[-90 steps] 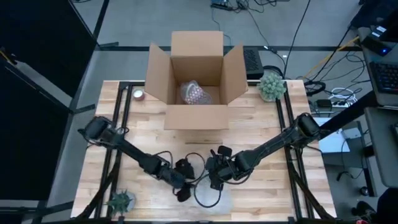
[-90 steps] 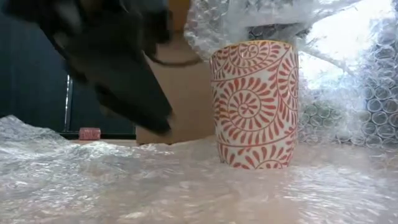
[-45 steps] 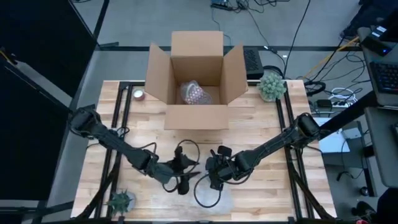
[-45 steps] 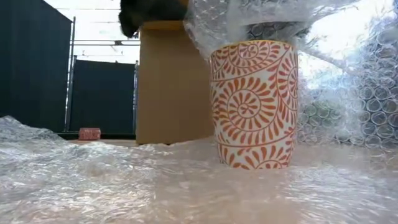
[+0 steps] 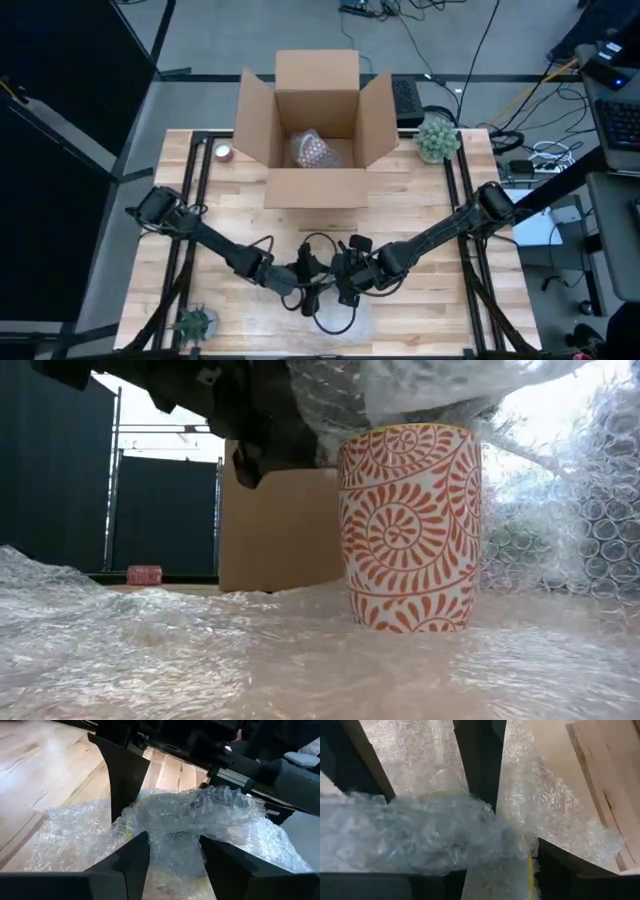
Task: Wrap mug
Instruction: Wrap the yellow mug with the bubble wrap
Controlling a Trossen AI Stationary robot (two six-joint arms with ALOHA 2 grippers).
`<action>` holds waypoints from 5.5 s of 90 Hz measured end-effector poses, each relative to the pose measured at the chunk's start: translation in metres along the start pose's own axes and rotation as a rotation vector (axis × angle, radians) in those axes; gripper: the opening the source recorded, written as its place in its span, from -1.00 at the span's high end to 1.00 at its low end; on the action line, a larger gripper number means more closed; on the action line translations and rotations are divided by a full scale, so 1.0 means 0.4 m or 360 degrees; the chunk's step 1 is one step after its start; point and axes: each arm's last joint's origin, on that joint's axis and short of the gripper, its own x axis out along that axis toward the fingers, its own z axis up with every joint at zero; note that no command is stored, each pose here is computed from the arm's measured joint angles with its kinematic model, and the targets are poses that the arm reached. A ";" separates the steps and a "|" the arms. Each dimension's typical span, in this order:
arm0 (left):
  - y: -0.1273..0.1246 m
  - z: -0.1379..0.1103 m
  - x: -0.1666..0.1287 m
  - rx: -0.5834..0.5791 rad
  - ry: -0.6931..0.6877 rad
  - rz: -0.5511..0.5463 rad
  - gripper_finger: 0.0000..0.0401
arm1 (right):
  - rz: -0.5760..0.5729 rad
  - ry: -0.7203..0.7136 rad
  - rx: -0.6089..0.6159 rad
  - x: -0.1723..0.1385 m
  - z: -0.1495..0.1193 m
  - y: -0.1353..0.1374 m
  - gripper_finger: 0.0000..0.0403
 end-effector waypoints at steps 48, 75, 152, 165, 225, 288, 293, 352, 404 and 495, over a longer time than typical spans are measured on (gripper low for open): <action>0.004 -0.009 0.002 0.0021 0.0030 0.0013 0.18 | 0.0258 -0.0077 -0.0047 -0.215 0.005 -0.025 0.15; 0.007 -0.022 0.003 0.0028 0.0095 -0.0010 0.18 | 0.0167 -0.0097 -0.0216 -0.136 -0.037 0.052 0.15; 0.000 -0.013 0.004 -0.0002 0.0061 -0.0083 0.18 | 0.0091 0.0141 0.0084 -0.031 -0.206 0.075 0.15; -0.015 0.012 0.006 -0.0022 0.0019 -0.0116 0.18 | 0.0098 0.0135 0.0081 -0.024 -0.221 0.076 0.15; -0.030 0.056 0.016 0.0000 -0.0011 -0.0141 0.18 | 0.0051 0.0047 0.0089 0.037 -0.254 0.030 0.15; -0.030 0.052 0.018 0.0015 0.0002 -0.0148 0.18 | 0.0334 -0.0252 -0.0059 -0.248 -0.104 0.013 0.16; -0.030 0.052 0.018 0.0015 0.0001 -0.0147 0.18 | 0.0325 -0.0250 -0.0061 -0.226 -0.098 0.017 0.19; -0.032 0.054 0.015 0.0005 -0.0003 -0.0148 0.18 | 0.0156 0.0332 -0.0151 0.028 -0.039 0.024 0.77; -0.050 0.068 -0.082 0.0091 0.0071 0.0121 0.18 | 0.0205 0.0299 -0.0161 0.027 -0.039 0.034 0.80; 0.011 0.031 0.066 0.0098 -0.0019 -0.0078 0.18 | 0.0304 0.0180 -0.0161 -0.108 -0.010 0.005 0.80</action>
